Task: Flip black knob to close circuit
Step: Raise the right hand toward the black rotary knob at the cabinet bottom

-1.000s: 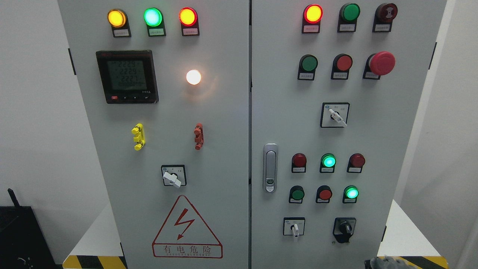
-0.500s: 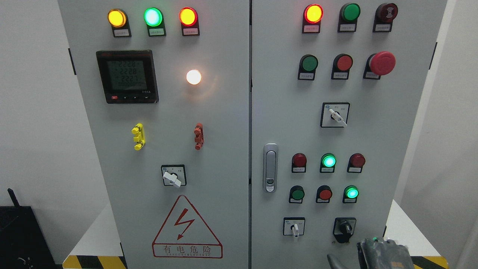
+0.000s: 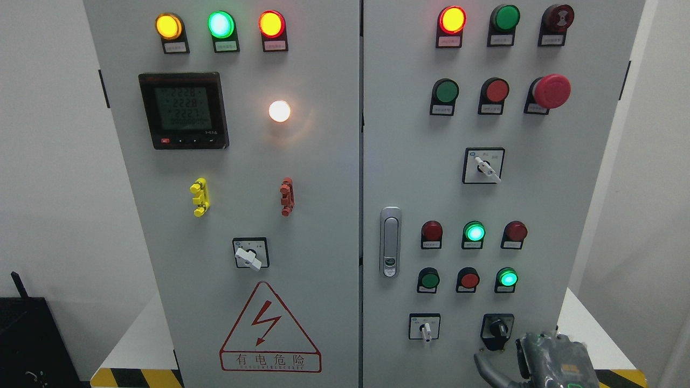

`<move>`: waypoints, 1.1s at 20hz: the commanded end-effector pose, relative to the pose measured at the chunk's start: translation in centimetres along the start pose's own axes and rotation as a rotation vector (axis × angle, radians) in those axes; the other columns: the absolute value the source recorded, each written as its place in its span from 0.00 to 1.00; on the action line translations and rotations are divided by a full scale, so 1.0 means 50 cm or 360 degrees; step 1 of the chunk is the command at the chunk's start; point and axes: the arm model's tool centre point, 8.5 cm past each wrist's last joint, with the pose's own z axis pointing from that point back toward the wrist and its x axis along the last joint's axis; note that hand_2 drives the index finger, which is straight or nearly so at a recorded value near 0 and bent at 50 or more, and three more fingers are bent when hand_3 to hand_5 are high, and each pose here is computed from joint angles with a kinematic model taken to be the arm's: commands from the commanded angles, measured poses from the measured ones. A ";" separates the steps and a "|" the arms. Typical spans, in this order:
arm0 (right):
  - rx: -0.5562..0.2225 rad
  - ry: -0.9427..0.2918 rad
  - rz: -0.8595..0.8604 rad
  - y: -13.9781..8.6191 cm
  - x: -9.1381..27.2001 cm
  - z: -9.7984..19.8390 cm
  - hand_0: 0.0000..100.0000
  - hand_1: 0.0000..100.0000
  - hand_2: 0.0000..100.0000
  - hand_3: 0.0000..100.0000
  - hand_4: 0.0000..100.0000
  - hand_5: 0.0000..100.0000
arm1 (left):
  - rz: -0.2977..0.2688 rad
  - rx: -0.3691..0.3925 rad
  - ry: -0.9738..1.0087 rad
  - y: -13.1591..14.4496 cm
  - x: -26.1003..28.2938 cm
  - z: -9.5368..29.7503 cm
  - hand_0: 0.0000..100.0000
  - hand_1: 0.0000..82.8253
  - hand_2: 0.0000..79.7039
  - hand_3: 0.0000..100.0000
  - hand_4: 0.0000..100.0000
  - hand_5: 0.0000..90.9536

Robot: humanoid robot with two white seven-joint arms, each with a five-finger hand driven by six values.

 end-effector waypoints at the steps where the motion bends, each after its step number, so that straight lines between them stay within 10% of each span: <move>1: 0.0074 0.0084 0.0019 0.027 -0.070 -0.023 0.00 0.00 0.94 1.00 0.87 0.92 | 0.0000 0.0001 0.0004 0.000 -0.002 0.000 0.12 0.67 0.00 0.00 0.00 0.00; 22: 0.0072 0.0118 -0.0013 0.049 -0.048 -0.036 0.00 0.00 0.94 1.00 0.87 0.92 | 0.0000 0.0001 -0.0001 0.000 0.001 0.000 0.12 0.67 0.00 0.00 0.00 0.00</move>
